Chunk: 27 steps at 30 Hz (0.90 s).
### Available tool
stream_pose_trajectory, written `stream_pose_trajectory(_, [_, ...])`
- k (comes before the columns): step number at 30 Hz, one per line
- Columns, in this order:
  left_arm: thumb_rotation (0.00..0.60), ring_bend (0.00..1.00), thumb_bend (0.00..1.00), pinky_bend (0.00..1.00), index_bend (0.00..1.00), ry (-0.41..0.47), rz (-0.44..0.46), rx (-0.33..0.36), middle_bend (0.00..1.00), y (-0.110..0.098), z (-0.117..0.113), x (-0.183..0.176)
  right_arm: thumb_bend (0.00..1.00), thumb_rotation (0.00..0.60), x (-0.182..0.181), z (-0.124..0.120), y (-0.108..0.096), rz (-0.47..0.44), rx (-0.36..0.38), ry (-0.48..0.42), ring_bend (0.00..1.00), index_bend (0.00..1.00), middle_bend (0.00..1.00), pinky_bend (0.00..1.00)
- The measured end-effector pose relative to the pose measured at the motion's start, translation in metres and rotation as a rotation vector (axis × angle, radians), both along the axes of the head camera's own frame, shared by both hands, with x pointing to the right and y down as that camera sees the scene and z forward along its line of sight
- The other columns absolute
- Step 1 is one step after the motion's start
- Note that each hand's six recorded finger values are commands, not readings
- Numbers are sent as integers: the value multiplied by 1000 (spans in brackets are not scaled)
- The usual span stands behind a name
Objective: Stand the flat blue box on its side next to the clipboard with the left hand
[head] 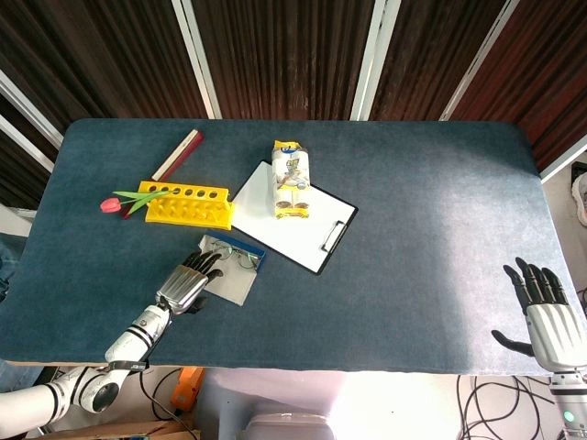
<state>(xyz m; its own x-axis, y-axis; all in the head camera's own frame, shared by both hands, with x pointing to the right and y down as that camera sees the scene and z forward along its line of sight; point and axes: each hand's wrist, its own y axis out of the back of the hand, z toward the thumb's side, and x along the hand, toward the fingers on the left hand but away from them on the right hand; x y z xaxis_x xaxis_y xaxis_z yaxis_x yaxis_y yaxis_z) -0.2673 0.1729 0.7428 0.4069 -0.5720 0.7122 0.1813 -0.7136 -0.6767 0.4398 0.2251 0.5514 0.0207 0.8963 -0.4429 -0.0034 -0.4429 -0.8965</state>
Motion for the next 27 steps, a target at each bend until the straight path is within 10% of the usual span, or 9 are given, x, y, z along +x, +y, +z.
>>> stream_pose_trajectory(16, [600,0,366,0,161,-41,26,8,0,0,1,-1,177,600,2,-2,1,3,2,0,0,0,0,0])
stream_pose_trajectory(27, [600,0,275,0,288,-54,24,6,0,-1,6,7,177,600,4,-5,1,7,10,-9,0,0,0,0])
